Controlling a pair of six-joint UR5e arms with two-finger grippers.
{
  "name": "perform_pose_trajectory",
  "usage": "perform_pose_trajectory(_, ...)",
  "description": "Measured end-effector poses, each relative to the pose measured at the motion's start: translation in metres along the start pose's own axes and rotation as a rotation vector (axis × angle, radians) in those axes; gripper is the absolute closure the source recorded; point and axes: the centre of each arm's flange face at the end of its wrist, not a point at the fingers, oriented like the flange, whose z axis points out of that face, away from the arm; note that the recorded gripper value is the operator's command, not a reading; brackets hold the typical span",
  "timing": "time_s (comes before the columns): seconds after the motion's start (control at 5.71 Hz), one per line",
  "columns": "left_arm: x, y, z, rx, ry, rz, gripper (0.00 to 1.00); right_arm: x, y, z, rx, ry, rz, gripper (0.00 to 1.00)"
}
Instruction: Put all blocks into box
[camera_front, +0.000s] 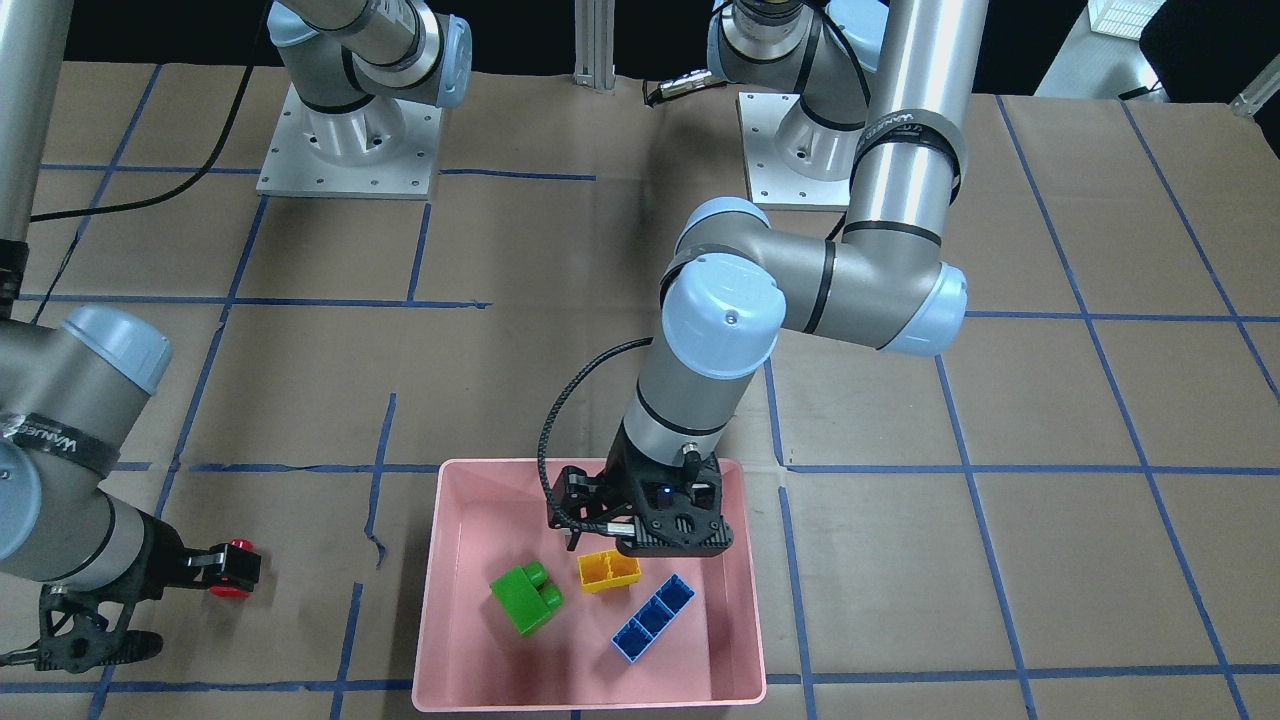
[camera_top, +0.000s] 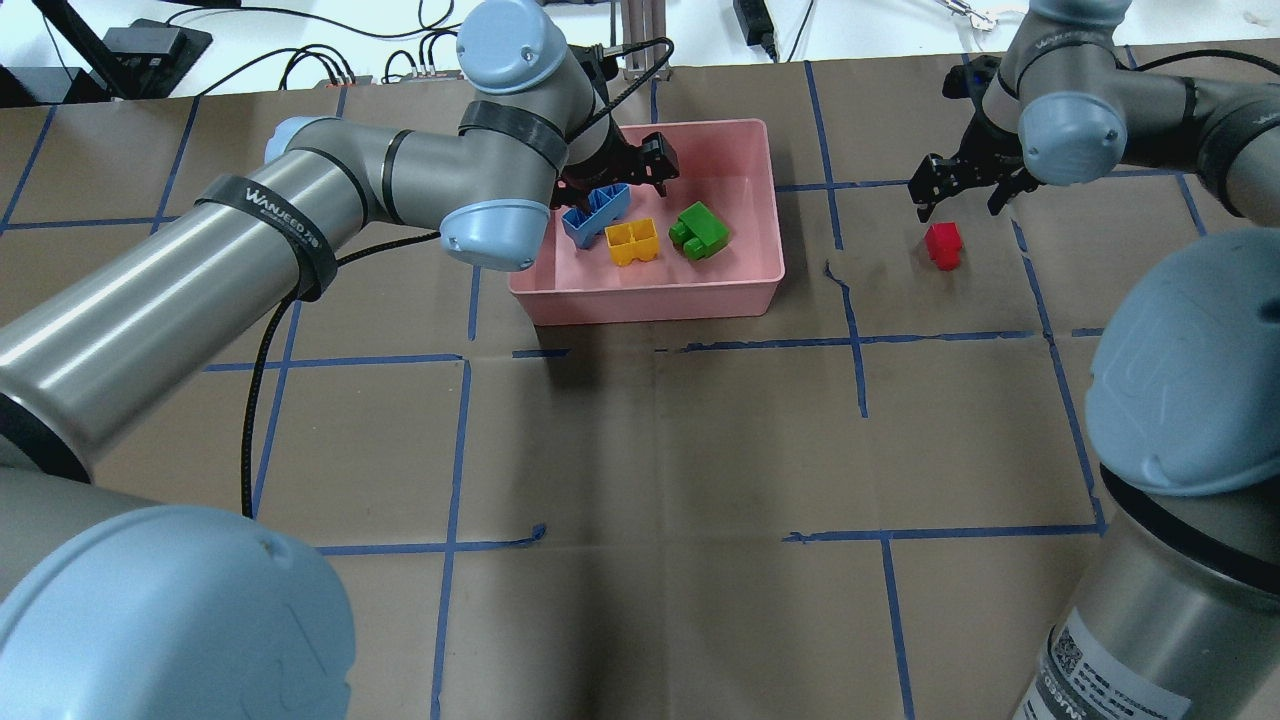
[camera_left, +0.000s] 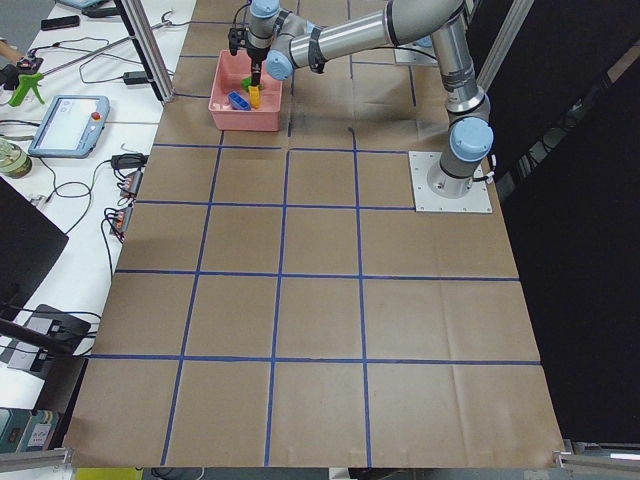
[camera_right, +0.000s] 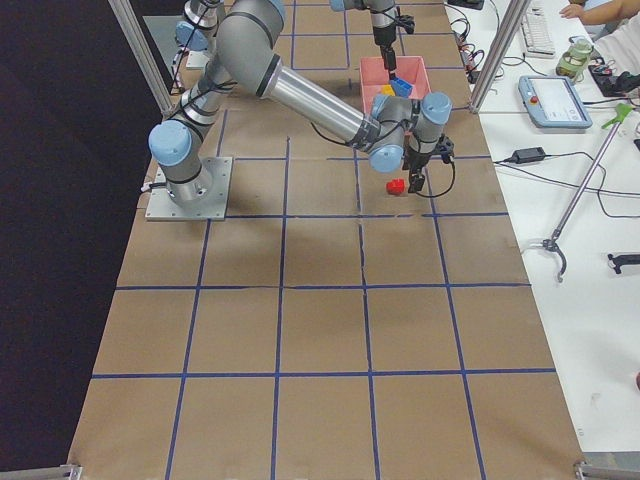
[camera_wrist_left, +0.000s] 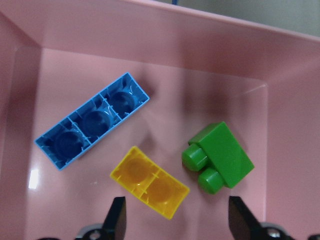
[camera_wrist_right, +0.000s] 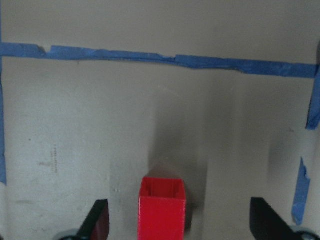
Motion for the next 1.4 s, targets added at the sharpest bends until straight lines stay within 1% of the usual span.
perform_pose_trajectory(0.17,-0.02,-0.004,-0.042,-0.023,-0.019,0.008,0.0,-0.001,0.008,0.013,-0.011,-0.003,0.001,0.33)
perform_pose_trajectory(0.35,-0.042,0.003,-0.091,-0.067,-0.064,0.034,0.0,-0.002,0.011,0.017,-0.021,-0.005,0.001,0.6)
perform_pose_trajectory(0.53,-0.06,0.015,-0.137,-0.114,-0.112,0.056,0.0,-0.002,0.012,0.018,-0.026,-0.005,0.001,0.71)
perform_pose_trajectory(0.7,-0.068,0.029,-0.173,-0.152,-0.165,0.066,0.0,-0.002,0.012,0.016,-0.025,-0.005,0.0,0.73)
perform_pose_trajectory(0.88,-0.071,0.04,-0.197,-0.165,-0.208,0.081,0.0,-0.001,0.01,0.01,-0.016,-0.003,0.0,0.72)
perform_pose_trajectory(1.05,-0.074,0.044,-0.21,-0.168,-0.219,0.152,0.0,0.0,0.005,-0.008,0.012,0.006,0.0,0.72)
perform_pose_trajectory(1.22,-0.077,0.045,-0.216,-0.18,-0.219,0.225,0.0,0.0,-0.001,-0.038,0.039,0.014,-0.002,0.71)
perform_pose_trajectory(1.4,-0.08,0.046,-0.219,-0.191,-0.218,0.248,0.0,-0.004,-0.007,-0.079,0.049,0.012,-0.002,0.71)
